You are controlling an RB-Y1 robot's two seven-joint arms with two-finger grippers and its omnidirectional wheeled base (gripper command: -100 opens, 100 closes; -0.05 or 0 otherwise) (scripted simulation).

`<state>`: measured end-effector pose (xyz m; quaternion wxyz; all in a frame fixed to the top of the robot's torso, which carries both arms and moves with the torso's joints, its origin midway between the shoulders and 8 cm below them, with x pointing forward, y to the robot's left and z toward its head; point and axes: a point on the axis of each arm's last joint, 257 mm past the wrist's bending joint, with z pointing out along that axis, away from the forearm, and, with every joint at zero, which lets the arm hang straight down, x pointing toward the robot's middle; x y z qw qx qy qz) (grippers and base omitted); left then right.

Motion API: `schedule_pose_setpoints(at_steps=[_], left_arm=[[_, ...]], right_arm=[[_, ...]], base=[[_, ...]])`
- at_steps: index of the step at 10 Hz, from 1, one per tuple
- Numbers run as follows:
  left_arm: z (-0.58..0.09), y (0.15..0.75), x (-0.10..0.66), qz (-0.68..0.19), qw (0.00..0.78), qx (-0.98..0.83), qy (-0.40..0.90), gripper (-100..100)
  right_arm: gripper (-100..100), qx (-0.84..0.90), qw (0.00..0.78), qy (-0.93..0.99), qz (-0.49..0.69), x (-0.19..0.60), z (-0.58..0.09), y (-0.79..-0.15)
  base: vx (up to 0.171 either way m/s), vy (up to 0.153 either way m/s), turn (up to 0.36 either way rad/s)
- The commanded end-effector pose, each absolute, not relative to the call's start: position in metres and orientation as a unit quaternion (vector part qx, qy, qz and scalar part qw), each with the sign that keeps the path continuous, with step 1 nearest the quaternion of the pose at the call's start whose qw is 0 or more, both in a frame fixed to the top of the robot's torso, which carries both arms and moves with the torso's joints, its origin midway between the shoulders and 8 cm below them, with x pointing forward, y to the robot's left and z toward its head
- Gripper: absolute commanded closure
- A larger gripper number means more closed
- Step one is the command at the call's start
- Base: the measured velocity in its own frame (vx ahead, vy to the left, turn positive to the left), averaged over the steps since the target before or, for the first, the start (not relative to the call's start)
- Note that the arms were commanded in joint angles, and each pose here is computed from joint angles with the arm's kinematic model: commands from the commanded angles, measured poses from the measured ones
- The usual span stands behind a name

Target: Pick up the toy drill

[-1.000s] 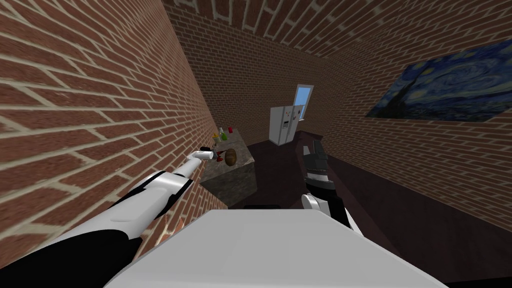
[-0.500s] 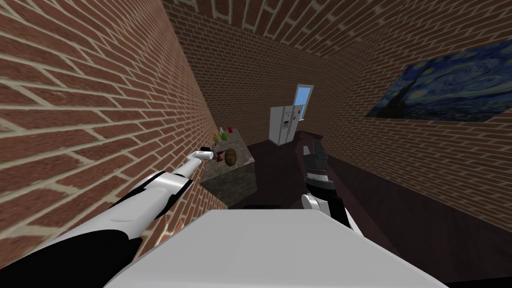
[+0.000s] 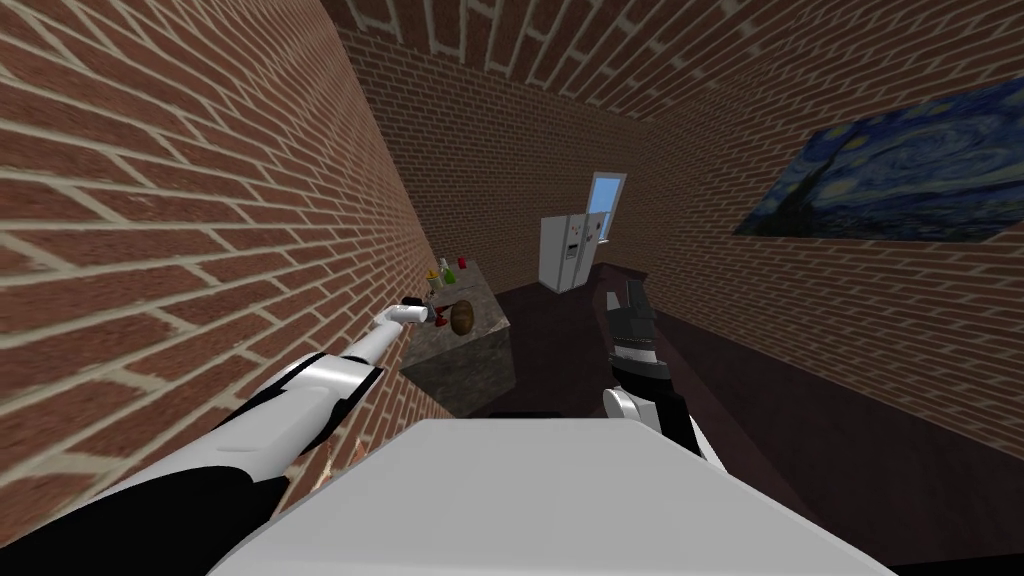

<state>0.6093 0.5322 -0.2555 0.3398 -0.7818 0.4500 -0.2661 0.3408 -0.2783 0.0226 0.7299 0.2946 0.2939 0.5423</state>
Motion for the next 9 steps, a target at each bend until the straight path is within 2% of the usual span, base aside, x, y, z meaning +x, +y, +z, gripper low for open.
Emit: schedule_pose_setpoints(at_steps=[1, 3, 9], left_arm=[[-0.272, 0.529, 0.595, -0.256, 0.325, -0.793, 0.447, 100], [-0.266, 0.512, 0.599, -0.275, 0.324, -0.78, 0.46, 100], [-0.291, 0.51, 0.561, -0.262, 0.304, -0.795, 0.455, 100]], right_arm=[[0, 0.295, 0.73, 0.294, 0.542, 0.341, 0.023, -0.278], [0, 0.295, 0.73, 0.294, 0.542, 0.341, 0.023, -0.278], [0, 0.295, 0.73, 0.294, 0.542, 0.341, 0.023, -0.278]], base=[[0.046, 0.006, -0.035], [0.05, 0.009, 0.017], [0.044, 0.009, -0.011]])
